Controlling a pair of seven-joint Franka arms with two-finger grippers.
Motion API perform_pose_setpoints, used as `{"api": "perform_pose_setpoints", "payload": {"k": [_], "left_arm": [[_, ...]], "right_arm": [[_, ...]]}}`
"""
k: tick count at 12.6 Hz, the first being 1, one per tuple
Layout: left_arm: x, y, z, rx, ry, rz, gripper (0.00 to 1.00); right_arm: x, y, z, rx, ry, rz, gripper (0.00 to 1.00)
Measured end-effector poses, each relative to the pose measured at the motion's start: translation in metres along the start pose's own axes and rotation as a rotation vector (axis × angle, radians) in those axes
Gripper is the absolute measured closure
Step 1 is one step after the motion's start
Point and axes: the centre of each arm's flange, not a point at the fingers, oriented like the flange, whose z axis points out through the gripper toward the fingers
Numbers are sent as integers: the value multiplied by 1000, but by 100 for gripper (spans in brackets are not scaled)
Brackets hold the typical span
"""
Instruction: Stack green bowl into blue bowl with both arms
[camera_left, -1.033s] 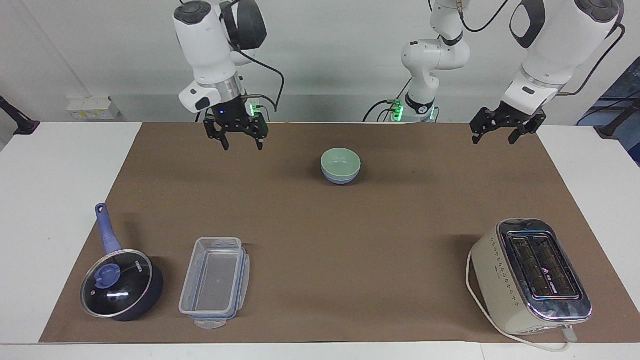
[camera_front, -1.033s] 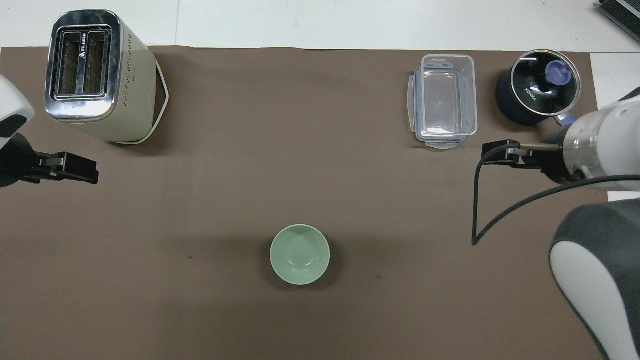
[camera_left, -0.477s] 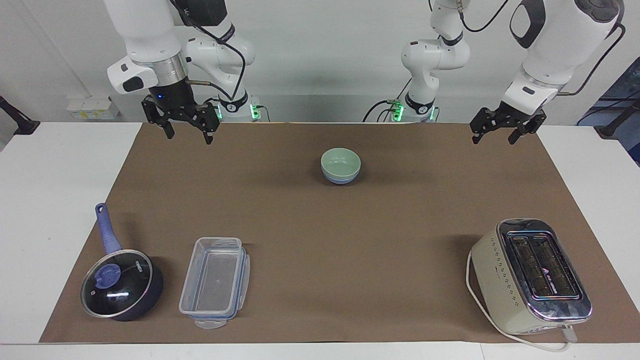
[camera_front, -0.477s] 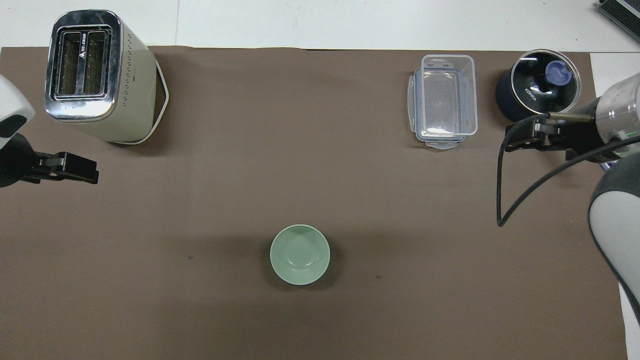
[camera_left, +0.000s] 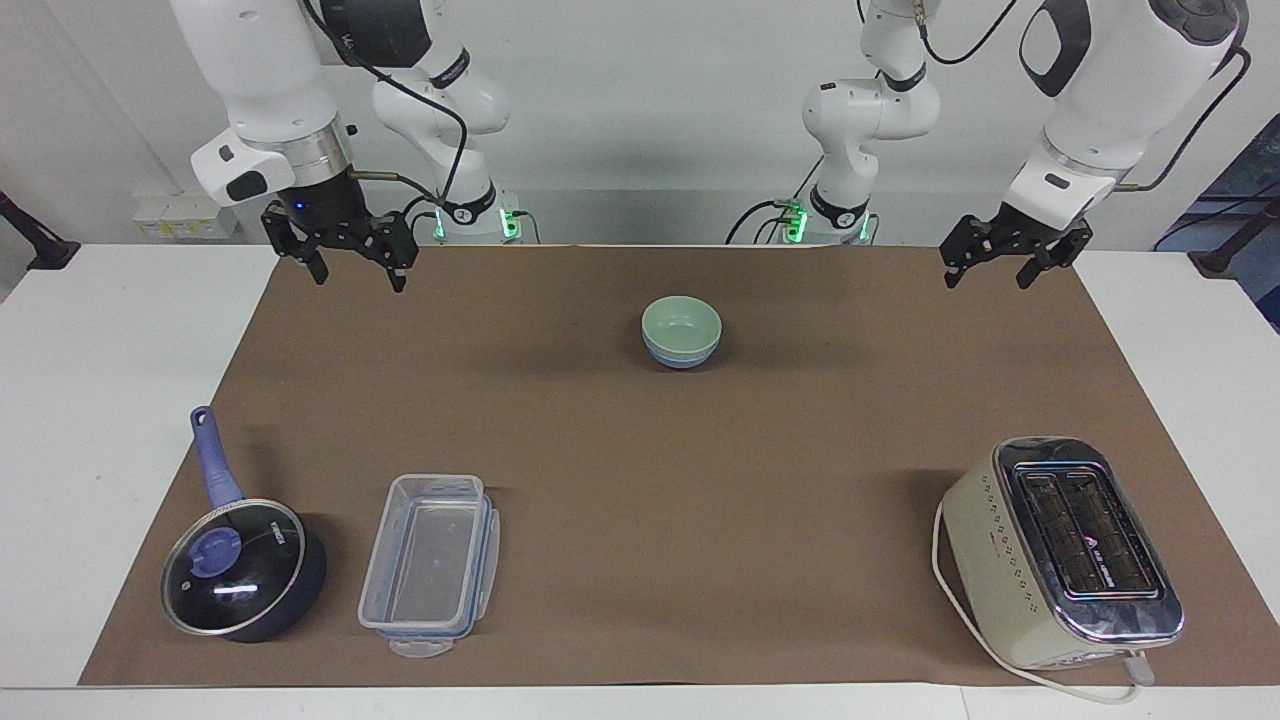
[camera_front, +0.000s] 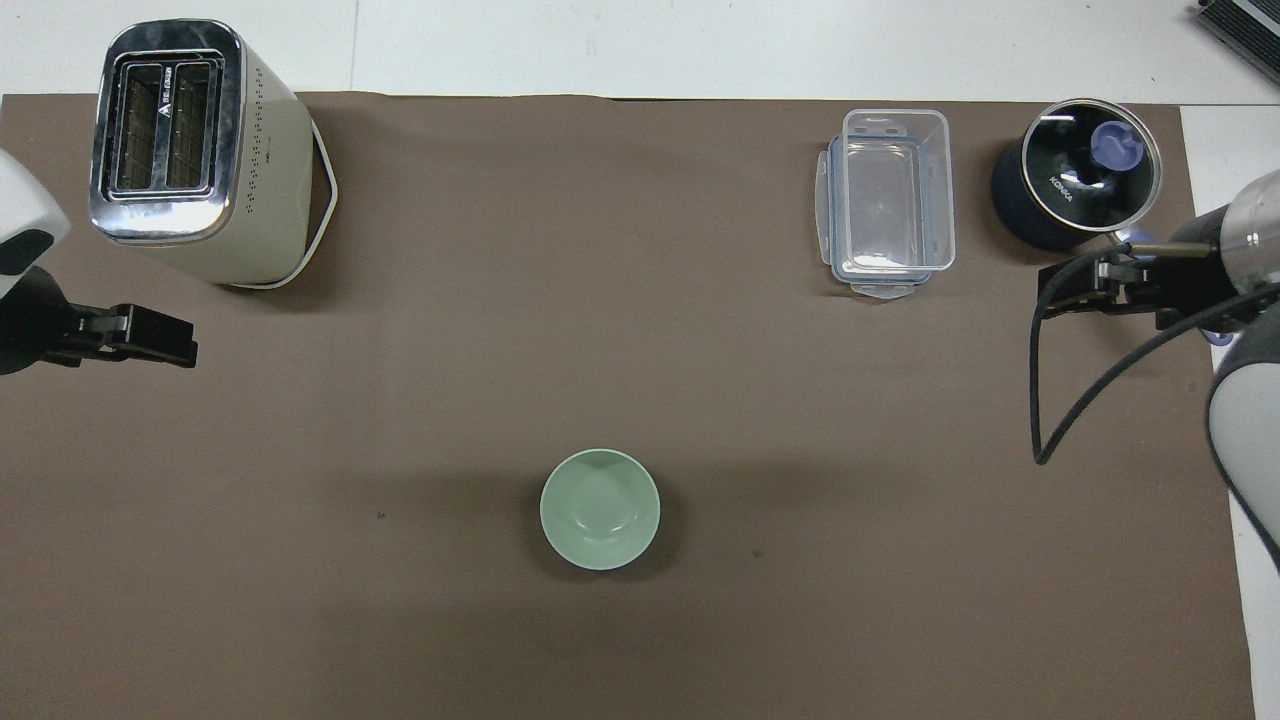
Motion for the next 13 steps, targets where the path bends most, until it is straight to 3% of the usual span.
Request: {"api": "perform_pose_setpoints", "payload": {"k": [13], "left_arm": [[0,0,0,0,0,0,0]], "right_arm": [[-13,-1,4,-6,-24,-3,0]]}}
